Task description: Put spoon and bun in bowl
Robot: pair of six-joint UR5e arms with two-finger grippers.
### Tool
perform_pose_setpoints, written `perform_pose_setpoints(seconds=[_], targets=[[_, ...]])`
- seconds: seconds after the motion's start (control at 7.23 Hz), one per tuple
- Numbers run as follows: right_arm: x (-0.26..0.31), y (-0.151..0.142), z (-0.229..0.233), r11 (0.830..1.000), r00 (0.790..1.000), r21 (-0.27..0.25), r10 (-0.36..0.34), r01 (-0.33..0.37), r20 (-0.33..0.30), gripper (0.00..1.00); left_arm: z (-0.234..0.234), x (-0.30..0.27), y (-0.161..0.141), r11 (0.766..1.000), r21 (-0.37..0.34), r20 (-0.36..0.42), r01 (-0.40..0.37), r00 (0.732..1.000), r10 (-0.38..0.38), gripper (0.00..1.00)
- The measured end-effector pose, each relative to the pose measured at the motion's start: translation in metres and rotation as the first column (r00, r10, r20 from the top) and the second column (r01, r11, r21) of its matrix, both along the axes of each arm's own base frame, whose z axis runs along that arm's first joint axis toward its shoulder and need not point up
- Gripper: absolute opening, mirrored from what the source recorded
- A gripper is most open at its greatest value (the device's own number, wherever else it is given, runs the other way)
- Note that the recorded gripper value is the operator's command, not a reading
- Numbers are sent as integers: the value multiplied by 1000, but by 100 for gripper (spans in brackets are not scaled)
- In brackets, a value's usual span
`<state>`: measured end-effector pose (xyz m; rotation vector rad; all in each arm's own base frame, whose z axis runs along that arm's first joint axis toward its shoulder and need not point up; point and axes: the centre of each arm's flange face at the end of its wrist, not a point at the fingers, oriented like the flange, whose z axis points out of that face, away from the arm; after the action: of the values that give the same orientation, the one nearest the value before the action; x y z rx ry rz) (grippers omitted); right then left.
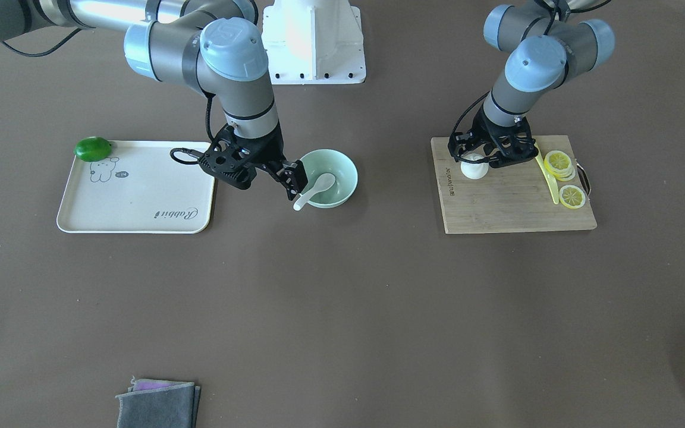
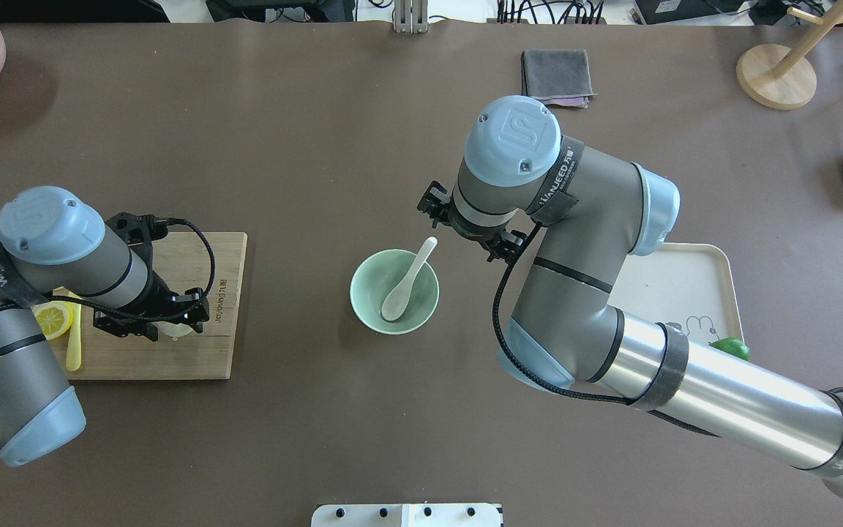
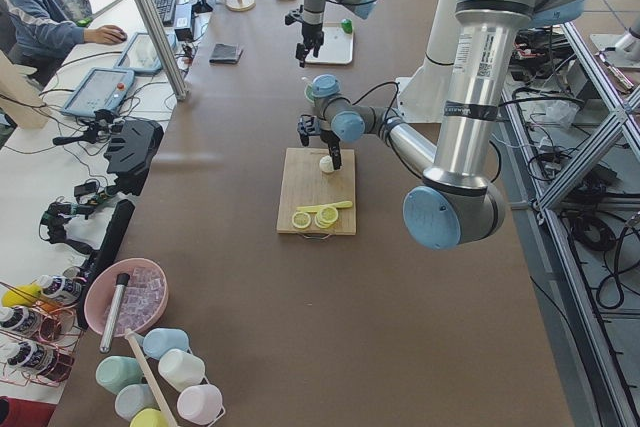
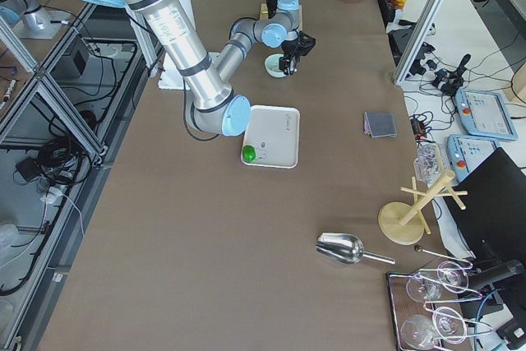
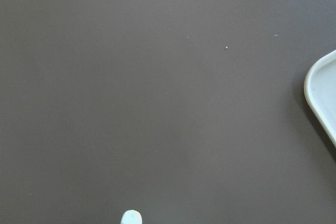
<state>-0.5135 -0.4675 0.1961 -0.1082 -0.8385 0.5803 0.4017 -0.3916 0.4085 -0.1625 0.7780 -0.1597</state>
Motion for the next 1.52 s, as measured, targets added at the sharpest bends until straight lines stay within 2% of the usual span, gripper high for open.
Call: perform_pose_setpoints(seconds=[0.28,0.55,0.97,1.38,1.52], targets=[[12,-10,4,1000,1000,-1,4,-4,-1,100,-4,2,0,1000,4,-5,0,1000,0,7],[29,-17,10,1000,1000,2,1,-1,3,100,-27,10,-5,1000,4,-31,15,999,-15,7],[78,-32,32,1000,1000,14,-26,26,11,100,-124,45,-17,993,-72,-83,96,991,-102,7],[103,-26,58,998,999,33,-52,52,-7,100,-205,103,-13,978,-160,-119,132,981,-152,8],[107,-23,61,998,999,34,-53,54,-8,100,-224,114,-12,974,-179,-133,140,977,-164,44]])
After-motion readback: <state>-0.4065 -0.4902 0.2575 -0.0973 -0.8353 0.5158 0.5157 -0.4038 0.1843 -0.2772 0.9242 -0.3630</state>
